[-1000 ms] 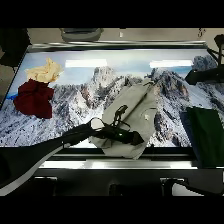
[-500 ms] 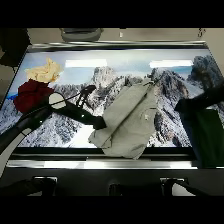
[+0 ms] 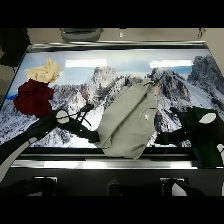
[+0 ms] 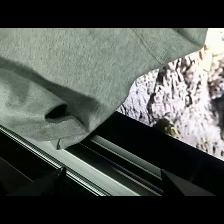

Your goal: Fold the shirts.

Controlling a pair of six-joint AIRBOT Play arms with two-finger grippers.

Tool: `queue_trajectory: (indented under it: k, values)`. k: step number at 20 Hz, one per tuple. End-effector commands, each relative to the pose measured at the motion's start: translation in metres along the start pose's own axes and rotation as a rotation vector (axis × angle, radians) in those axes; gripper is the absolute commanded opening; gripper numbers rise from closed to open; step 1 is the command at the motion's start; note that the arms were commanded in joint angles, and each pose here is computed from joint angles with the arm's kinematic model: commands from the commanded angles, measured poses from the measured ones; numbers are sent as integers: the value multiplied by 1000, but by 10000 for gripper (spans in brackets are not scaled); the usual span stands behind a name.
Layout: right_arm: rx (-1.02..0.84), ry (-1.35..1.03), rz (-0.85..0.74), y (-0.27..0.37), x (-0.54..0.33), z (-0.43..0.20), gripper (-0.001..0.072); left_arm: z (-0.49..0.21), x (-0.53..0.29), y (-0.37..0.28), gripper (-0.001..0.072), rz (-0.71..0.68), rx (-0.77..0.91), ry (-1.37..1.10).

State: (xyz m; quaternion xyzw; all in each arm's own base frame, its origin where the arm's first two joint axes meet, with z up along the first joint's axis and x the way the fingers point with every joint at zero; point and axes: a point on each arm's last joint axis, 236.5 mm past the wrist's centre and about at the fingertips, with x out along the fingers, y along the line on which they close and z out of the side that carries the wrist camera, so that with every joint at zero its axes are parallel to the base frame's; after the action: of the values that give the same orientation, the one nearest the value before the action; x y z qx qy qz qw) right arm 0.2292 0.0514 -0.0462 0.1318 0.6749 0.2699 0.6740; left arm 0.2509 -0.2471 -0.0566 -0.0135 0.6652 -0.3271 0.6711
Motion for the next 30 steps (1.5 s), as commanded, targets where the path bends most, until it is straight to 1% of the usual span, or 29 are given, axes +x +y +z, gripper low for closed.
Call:
queue_trajectory:
  k: [1,2,3,4,5,10,16,18,19,20,21,22,24,26,28,30]
  values:
    - [9,18,29,1,20,-16,713,-7,24,-6,672,-40,4,43]
    - [14,17,26,-1,23,-18,713,-12,33,-6,572,-39,2,71]
    - [20,19,25,-3,28,-21,713,-16,40,-4,429,-39,-3,95]
    - [26,25,27,-4,33,-25,713,-20,46,-2,184,-39,-15,118]
    - [28,28,32,-4,38,-29,713,-23,49,-1,30,-41,-19,136]
    - [58,-42,97,6,56,-25,713,-6,33,-4,26,-43,-3,77]
    - [185,-164,157,7,76,5,696,11,12,-19,26,-56,30,3]
    - [136,-164,142,23,89,14,693,14,8,-22,25,-60,36,-14]
    - [107,-169,110,29,98,20,639,14,6,-22,26,-60,37,-17]
    - [71,-163,93,37,105,22,414,13,6,-23,25,-61,39,-16]
    - [42,-157,92,44,107,24,137,13,5,-23,25,-61,39,-17]
    - [21,-154,102,49,104,27,43,14,3,-24,25,-61,42,-23]
    - [-114,-162,74,55,87,38,42,21,-10,-26,24,-50,65,-67]
    - [-274,-227,-27,60,45,65,42,40,-40,-30,23,-15,118,-155]
    - [-423,-386,-160,78,-23,106,41,68,-95,-39,23,29,184,-304]
    - [-552,-606,-294,114,-115,142,41,102,-185,-59,23,73,235,-550]
